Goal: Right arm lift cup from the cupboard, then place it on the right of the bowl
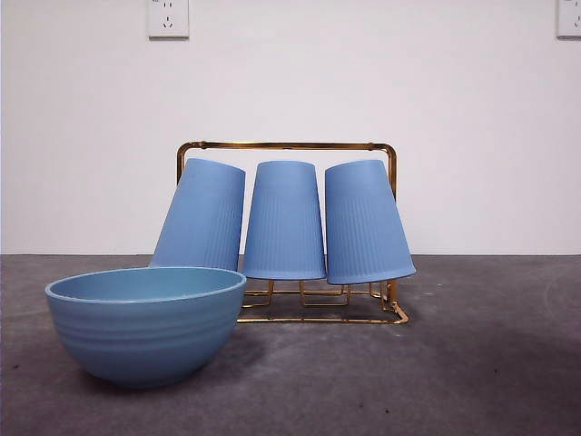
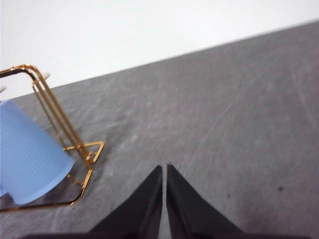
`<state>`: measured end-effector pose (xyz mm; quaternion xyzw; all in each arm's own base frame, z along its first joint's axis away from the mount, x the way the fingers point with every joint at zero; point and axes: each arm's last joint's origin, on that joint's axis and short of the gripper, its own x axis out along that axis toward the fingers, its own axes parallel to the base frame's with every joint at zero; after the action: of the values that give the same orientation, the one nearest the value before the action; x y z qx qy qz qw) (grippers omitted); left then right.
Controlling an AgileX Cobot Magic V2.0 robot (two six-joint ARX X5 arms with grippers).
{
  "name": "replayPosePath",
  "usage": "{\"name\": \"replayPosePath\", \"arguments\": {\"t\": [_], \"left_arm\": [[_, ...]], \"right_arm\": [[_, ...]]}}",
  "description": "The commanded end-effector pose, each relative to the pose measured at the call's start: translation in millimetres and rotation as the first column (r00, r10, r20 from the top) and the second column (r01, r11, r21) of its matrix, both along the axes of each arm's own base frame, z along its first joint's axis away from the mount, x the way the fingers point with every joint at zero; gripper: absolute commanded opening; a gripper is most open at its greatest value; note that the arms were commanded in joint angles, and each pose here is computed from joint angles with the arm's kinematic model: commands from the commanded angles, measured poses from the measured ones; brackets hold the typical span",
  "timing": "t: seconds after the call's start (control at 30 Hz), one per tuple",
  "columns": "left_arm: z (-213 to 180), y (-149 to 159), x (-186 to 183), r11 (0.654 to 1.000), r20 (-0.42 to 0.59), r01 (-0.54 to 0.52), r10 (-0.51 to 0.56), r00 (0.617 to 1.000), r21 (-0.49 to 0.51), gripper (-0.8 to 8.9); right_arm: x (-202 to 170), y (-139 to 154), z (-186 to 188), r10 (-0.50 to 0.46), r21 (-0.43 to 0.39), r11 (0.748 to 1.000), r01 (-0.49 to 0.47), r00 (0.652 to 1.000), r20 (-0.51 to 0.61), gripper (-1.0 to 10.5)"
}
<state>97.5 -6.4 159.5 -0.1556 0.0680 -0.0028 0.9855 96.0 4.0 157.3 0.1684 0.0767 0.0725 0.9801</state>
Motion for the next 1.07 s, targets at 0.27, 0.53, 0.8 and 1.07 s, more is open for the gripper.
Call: {"name": "replayPosePath", "arguments": {"t": [0.27,0.53,0.8,1.07], "left_arm": [[36,-6,8,0.993,-0.031,0.058,-0.062,0.998,-0.107,0.15],[76,-18,32,0.967,-0.158,0.218,-0.238,0.958,-0.131,0.15],[113,-34,63,0.873,-0.299,0.464,-0.488,0.820,-0.153,0.15],[127,-51,81,0.697,-0.359,0.682,-0.709,0.607,-0.221,0.15]], "right_arm": [[-1,4,49,0.046,0.089,0.995,-0.045,0.999,-0.013,0.1],[6,11,86,0.221,0.122,0.971,-0.206,0.967,-0.130,0.1],[16,19,115,0.413,0.116,0.911,-0.397,0.874,-0.256,0.1],[32,30,134,0.554,0.081,0.821,-0.565,0.755,-0.351,0.1]]}}
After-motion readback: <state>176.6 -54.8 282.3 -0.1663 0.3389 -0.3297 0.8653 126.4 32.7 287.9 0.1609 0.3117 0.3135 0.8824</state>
